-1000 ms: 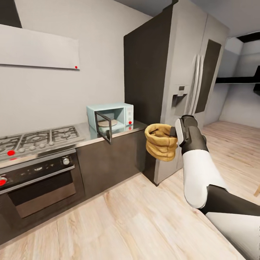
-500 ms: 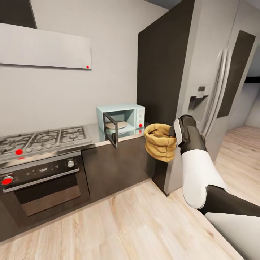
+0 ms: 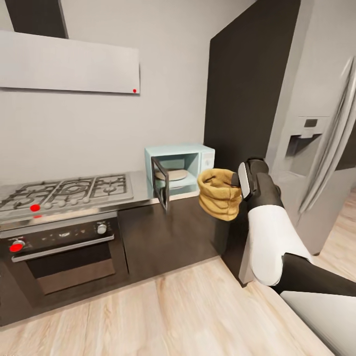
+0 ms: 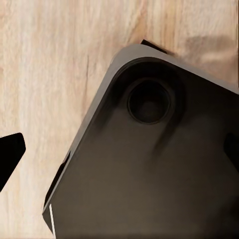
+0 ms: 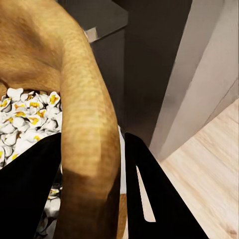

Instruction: In the kitchen, take the popcorn bag from the countertop, put it into the microwave, and heat it until the popcorn is cooked so the cooked popcorn ends up inside the bag.

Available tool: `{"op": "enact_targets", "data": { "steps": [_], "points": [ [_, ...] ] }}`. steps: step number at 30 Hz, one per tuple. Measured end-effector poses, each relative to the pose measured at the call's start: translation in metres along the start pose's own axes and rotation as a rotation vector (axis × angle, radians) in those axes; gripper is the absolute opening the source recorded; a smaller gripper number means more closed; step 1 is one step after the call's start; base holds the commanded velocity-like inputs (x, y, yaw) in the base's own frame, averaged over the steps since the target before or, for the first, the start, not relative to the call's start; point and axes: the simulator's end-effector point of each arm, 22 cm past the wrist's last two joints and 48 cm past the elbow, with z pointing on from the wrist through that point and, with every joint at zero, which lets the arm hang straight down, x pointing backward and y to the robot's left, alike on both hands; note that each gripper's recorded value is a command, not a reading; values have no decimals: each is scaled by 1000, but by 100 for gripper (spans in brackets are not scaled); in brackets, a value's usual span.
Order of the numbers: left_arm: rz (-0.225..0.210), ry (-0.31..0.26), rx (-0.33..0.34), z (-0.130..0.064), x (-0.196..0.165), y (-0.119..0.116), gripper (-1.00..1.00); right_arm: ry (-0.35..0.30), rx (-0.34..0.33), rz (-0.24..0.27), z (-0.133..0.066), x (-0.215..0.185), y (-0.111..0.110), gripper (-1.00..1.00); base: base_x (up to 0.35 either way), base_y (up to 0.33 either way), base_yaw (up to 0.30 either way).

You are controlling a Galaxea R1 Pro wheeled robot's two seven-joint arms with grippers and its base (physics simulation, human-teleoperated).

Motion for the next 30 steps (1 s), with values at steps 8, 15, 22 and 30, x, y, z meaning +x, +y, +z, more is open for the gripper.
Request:
{"op": "enact_targets", "data": {
  "steps": [8, 15, 22, 30],
  "points": [
    [-1, 0, 0, 0, 0, 0, 100, -1, 0, 0, 0, 0, 0, -100, 258, -201, 214],
    [0, -1, 0, 0, 0, 0, 100, -2, 0, 0, 0, 0, 0, -100, 243, -201, 71],
    [-2, -3, -1, 0, -1, 0, 100, -1, -1, -1, 0, 0, 0, -100, 200, -164, 253],
    [-5, -4, -1, 0, -1, 0, 100, -1, -1, 0, 1, 0, 0, -100, 10, -8, 268]
  ]
}}
